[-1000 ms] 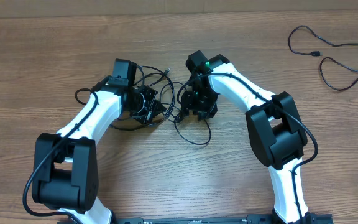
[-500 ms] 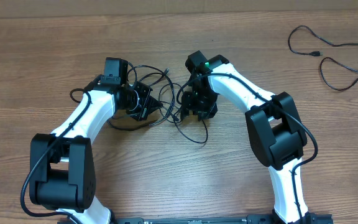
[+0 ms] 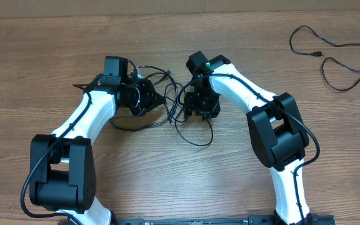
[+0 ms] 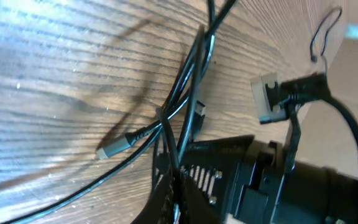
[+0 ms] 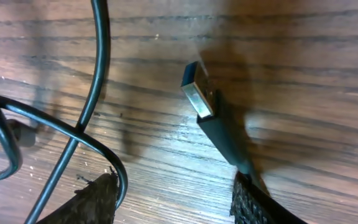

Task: Untangle cables

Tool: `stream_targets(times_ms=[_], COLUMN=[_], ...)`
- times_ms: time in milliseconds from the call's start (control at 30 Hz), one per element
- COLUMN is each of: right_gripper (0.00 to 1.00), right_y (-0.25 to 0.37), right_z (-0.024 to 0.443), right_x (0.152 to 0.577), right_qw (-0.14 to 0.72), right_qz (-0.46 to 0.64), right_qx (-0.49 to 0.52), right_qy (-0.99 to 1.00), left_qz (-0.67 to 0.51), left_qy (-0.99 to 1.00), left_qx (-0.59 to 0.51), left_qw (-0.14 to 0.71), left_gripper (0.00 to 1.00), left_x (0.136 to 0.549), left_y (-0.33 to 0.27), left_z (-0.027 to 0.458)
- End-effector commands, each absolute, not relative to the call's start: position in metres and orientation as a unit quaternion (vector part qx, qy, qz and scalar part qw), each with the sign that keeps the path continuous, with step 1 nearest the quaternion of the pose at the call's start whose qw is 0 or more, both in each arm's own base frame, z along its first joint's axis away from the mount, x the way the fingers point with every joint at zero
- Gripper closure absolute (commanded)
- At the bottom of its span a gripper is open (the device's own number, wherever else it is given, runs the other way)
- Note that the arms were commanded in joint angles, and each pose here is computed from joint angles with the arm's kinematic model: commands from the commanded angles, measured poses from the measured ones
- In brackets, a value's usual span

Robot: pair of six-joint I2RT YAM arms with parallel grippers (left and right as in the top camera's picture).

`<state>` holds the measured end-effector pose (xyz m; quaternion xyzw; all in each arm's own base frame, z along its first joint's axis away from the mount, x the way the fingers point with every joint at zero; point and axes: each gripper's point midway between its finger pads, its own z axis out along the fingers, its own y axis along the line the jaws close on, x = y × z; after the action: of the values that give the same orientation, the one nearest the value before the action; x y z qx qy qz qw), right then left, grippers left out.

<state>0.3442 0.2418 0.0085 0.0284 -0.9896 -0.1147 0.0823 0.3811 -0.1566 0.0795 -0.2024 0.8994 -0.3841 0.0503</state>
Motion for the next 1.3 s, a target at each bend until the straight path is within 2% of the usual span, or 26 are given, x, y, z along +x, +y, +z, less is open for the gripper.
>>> stream_targets(times_ms=[0, 133, 367, 467, 600, 700, 800, 1000, 1033, 1267], right_gripper=[0.42, 0.42, 0.41, 0.41, 0.41, 0.43, 0.43, 0.42, 0.41, 0.41], right_y=[0.234, 0.233, 0.233, 0.233, 0.235, 0.237, 0.238, 0.238, 0.238, 0.238], right_z=[0.015, 0.015, 0.015, 0.015, 0.015, 0.016, 0.016, 0.016, 0.016, 0.016], right_x=[0.350, 0.350, 0.351, 0.351, 0.353, 0.357, 0.359, 0.360, 0.361, 0.362], right_qw=[0.056, 0.054, 0.052, 0.052, 0.047, 0.040, 0.038, 0.036, 0.034, 0.033], right_qz=[-0.089, -0.087, -0.088, -0.088, -0.090, -0.099, -0.101, -0.102, -0.102, -0.103], right_qx=[0.035, 0.046, 0.046, 0.047, 0.050, 0.050, 0.049, 0.049, 0.049, 0.049], right_qy=[-0.994, -0.994, -0.994, -0.994, -0.994, -0.993, -0.993, -0.993, -0.993, -0.993], left_qz=[-0.385, -0.354, -0.283, -0.269, -0.272, -0.257, -0.231, -0.161, -0.150, -0.130], left_qy=[0.912, 0.927, 0.952, 0.955, 0.952, 0.953, 0.955, 0.970, 0.974, 0.981], left_qx=[-0.114, -0.055, -0.073, -0.082, -0.097, -0.117, -0.128, -0.132, -0.124, -0.107], left_qw=[0.089, 0.109, 0.093, 0.092, 0.096, 0.114, 0.133, 0.125, 0.121, 0.095], left_gripper=[0.94, 0.93, 0.88, 0.81, 0.81, 0.69, 0.62, 0.61, 0.56, 0.49], left_x=[0.380, 0.376, 0.367, 0.366, 0.370, 0.383, 0.394, 0.388, 0.386, 0.379], left_y=[-0.154, -0.148, -0.128, -0.123, -0.124, -0.118, -0.111, -0.106, -0.111, -0.135], left_z=[0.086, 0.079, 0.060, 0.057, 0.058, 0.066, 0.071, 0.050, 0.042, 0.011])
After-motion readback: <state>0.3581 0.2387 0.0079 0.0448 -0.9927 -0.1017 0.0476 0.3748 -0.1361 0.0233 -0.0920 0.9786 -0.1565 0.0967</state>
